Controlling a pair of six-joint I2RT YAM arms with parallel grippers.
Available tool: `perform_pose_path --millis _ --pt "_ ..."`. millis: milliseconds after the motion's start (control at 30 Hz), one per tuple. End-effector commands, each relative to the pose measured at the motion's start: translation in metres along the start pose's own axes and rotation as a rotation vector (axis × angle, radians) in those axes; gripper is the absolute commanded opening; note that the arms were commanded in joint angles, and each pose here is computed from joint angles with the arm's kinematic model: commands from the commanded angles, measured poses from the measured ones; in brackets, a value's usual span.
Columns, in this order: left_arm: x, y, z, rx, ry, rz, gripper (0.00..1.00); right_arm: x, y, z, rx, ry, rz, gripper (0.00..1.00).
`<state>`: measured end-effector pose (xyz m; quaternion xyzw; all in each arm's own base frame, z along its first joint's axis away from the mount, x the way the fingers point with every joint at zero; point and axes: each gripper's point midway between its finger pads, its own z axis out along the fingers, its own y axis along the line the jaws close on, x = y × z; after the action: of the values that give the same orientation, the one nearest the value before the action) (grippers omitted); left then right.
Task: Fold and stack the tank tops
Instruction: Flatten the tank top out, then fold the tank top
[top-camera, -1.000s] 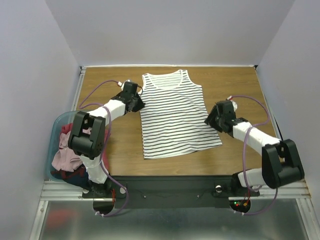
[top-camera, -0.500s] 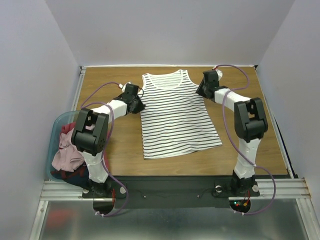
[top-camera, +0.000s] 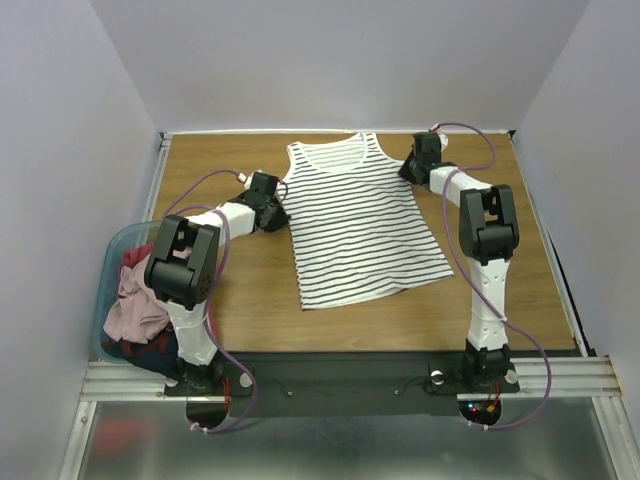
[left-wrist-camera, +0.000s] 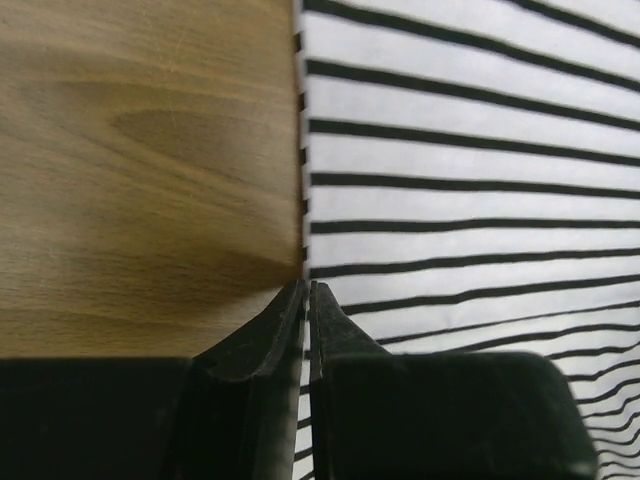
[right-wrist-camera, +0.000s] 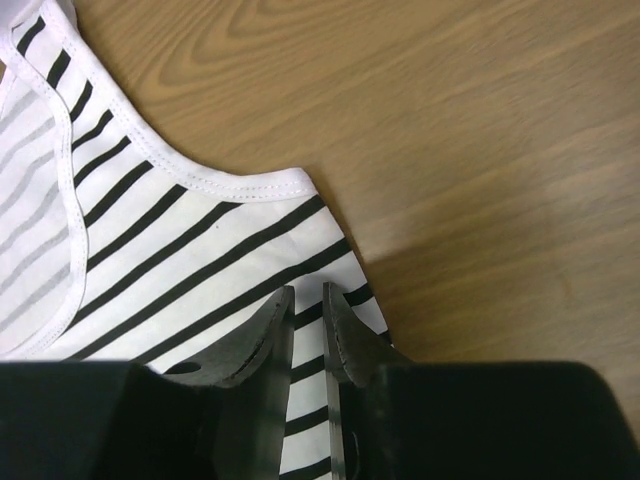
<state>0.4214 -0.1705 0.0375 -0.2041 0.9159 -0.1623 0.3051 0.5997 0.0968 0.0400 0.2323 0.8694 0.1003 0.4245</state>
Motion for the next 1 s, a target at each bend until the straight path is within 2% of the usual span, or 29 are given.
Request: perform_pose_path --millis 0,133,200,300,433,567,600,667,767,967 --pt "0.018 -0.001 0.000 0.016 0.040 0.001 0.18 -0.014 -0.036 0.015 0.065 -0.001 0.005 0.24" --pt "0.030 -0.010 0.003 0.045 0.054 0.002 0.18 -0.029 -0.046 0.017 0.072 -0.017 -0.001 0.25" --pt "0.034 -0.016 0.002 0.057 0.060 0.011 0.18 -0.040 -0.043 0.013 0.052 -0.026 -0.001 0.34" --pt "0.028 -0.021 -0.003 0.066 0.043 0.008 0.18 -0.062 -0.026 -0.008 0.001 -0.059 -0.005 0.40" --pt "-0.012 -0.028 -0.020 0.069 -0.034 -0.003 0.21 -0.089 0.000 -0.053 -0.082 -0.094 -0.006 0.52" --pt "-0.054 -0.037 -0.029 0.069 -0.119 0.011 0.32 -0.082 0.028 -0.104 -0.127 -0.091 -0.050 0.52" --pt "-0.062 -0.038 -0.028 0.068 -0.127 0.019 0.37 -0.065 0.050 -0.117 -0.152 -0.081 -0.092 0.52" --pt "-0.078 -0.051 -0.020 0.089 -0.136 0.069 0.43 -0.037 0.064 -0.145 -0.156 -0.067 -0.147 0.50" --pt "-0.082 -0.064 0.003 0.132 -0.092 0.124 0.46 0.048 0.111 -0.187 -0.250 0.027 -0.250 0.44" --pt "-0.109 -0.091 0.025 0.197 -0.102 0.206 0.50 0.162 0.150 -0.242 -0.349 0.160 -0.348 0.41"
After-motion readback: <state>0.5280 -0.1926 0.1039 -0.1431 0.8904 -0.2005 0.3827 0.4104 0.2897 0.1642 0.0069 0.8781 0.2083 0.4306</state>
